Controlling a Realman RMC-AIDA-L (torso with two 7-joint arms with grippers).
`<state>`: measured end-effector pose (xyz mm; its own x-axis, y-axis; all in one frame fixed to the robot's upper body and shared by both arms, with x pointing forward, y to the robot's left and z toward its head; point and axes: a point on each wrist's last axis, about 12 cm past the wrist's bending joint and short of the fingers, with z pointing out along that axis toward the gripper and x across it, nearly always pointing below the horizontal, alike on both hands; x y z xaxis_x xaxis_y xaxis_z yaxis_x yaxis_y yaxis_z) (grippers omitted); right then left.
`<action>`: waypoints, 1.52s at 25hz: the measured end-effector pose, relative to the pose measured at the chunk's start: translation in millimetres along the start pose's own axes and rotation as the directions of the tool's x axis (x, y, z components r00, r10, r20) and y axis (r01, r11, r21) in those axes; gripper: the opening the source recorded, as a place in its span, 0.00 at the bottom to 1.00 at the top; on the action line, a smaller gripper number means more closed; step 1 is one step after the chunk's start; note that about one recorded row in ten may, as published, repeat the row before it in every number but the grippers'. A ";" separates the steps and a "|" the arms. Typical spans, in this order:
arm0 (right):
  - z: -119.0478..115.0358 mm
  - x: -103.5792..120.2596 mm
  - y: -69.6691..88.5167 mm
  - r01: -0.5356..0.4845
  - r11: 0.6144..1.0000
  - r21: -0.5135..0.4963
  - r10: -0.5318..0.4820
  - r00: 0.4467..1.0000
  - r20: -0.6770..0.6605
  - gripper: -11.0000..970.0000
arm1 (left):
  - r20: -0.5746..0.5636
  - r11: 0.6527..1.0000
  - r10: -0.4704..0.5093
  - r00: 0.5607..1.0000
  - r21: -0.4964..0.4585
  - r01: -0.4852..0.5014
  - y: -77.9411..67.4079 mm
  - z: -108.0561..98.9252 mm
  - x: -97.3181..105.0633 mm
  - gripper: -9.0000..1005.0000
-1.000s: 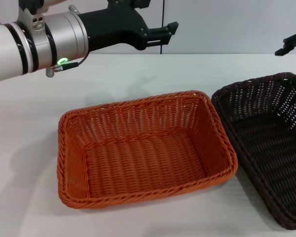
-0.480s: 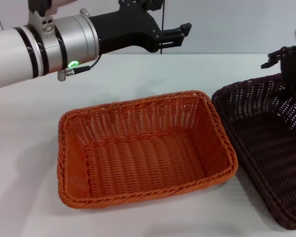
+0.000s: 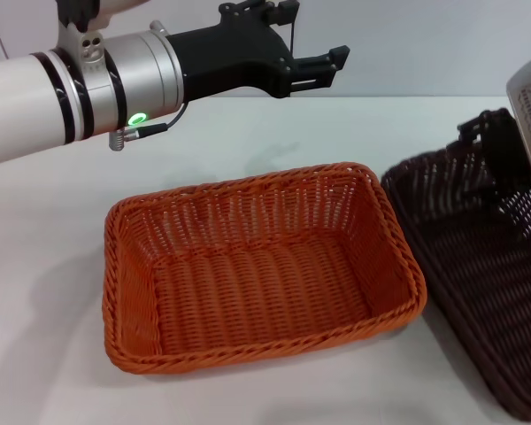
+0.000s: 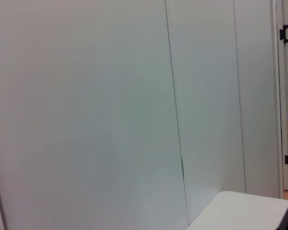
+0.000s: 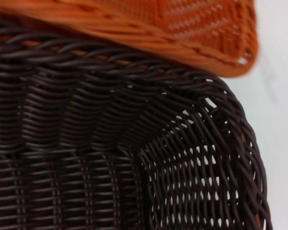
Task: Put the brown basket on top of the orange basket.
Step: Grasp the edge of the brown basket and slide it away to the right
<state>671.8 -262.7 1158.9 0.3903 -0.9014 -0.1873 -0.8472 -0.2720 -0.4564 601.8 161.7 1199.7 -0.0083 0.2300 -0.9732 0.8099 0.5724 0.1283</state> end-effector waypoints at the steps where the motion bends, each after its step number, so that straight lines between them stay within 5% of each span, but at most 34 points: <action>1: 0.0 0.0 0.0 0.000 1.000 0.000 0.000 1.000 0.000 0.76 | -0.001 1.000 -0.001 1.000 -0.001 0.001 0.1 -0.4 0.6 0.84; 4: -6.8 -0.1 5.8 -0.011 0.999 -0.045 0.013 1.000 0.025 0.76 | -0.004 1.000 -0.003 1.000 -0.003 0.003 0.5 -1.4 2.2 0.84; 9: -23.4 3.3 14.8 -0.053 0.996 -0.076 0.057 0.997 0.043 0.54 | -0.025 1.000 0.000 1.000 -0.002 0.000 1.3 -1.9 8.6 0.84; 19: -50.2 15.6 30.5 -0.144 0.979 -0.142 0.153 0.987 0.056 0.44 | -0.040 1.000 0.014 0.999 -0.003 -0.014 2.0 -2.4 14.2 0.84; 23: -61.9 23.4 33.2 -0.188 0.973 -0.132 0.199 0.978 0.069 0.35 | -0.039 1.000 0.014 0.999 -0.013 -0.015 3.6 -5.0 15.8 0.84; 29: -85.9 36.1 33.0 -0.256 0.966 -0.043 0.259 0.961 0.097 0.34 | -0.039 0.999 0.033 0.999 -0.025 -0.034 6.2 -8.1 16.9 0.84; 38: -90.5 31.8 28.2 -0.299 0.954 0.006 0.293 0.941 0.168 0.07 | -0.044 0.997 0.049 0.998 -0.049 -0.051 12.5 -12.4 21.0 0.84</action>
<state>627.7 -329.5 1218.8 0.1792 -0.8716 -0.4562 -0.9230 0.0116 -0.3846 604.4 183.4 1183.3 0.0058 0.2918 -0.9565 0.7795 0.5978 0.1871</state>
